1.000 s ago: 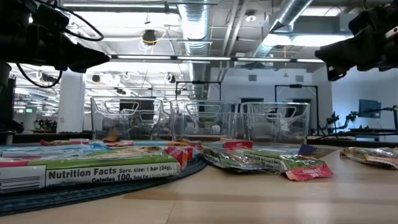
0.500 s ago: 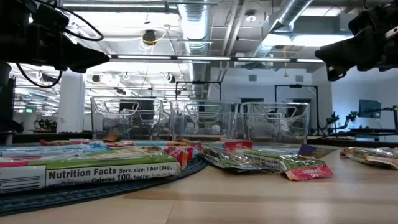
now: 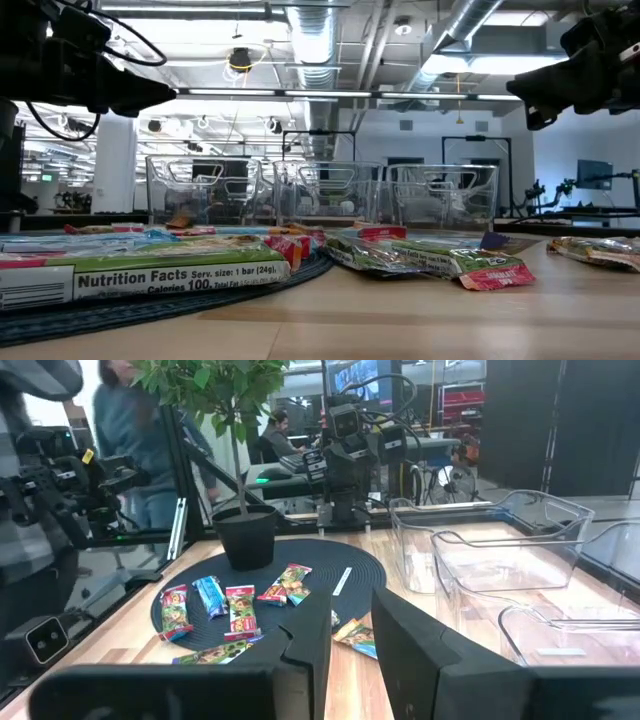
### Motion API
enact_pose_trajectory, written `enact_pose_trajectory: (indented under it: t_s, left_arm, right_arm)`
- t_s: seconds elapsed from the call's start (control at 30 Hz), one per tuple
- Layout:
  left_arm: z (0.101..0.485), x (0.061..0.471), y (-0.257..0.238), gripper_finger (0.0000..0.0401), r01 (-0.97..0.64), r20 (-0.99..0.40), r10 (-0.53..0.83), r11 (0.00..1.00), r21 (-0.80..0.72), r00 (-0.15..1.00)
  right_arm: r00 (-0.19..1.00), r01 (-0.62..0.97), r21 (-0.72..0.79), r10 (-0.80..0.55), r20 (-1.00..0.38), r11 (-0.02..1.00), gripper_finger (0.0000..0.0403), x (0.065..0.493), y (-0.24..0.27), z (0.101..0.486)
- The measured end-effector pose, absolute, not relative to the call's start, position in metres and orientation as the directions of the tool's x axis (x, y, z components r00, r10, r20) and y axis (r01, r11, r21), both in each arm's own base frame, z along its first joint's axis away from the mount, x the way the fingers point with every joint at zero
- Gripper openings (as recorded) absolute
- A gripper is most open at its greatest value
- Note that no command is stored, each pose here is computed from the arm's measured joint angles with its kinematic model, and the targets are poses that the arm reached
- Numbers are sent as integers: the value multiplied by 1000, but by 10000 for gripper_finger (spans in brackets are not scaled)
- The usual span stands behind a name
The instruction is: Pick and place Granola Bars by type
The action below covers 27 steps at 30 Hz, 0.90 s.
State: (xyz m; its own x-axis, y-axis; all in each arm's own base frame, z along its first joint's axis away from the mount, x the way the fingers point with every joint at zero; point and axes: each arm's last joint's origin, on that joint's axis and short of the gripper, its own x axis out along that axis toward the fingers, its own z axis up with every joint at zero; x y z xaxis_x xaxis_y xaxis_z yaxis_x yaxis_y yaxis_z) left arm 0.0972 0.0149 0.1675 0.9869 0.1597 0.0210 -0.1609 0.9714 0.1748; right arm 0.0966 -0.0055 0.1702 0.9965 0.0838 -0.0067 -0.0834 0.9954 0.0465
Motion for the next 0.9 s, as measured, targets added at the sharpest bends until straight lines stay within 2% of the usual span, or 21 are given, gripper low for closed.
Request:
enact_pose_trajectory:
  t_s: [0.9]
  left_arm:
    - [168, 97, 15, 153, -161, 21, 160, 972, 174, 987]
  right_arm:
    - [996, -84, 47, 84, -7, 995, 71, 97, -5, 170]
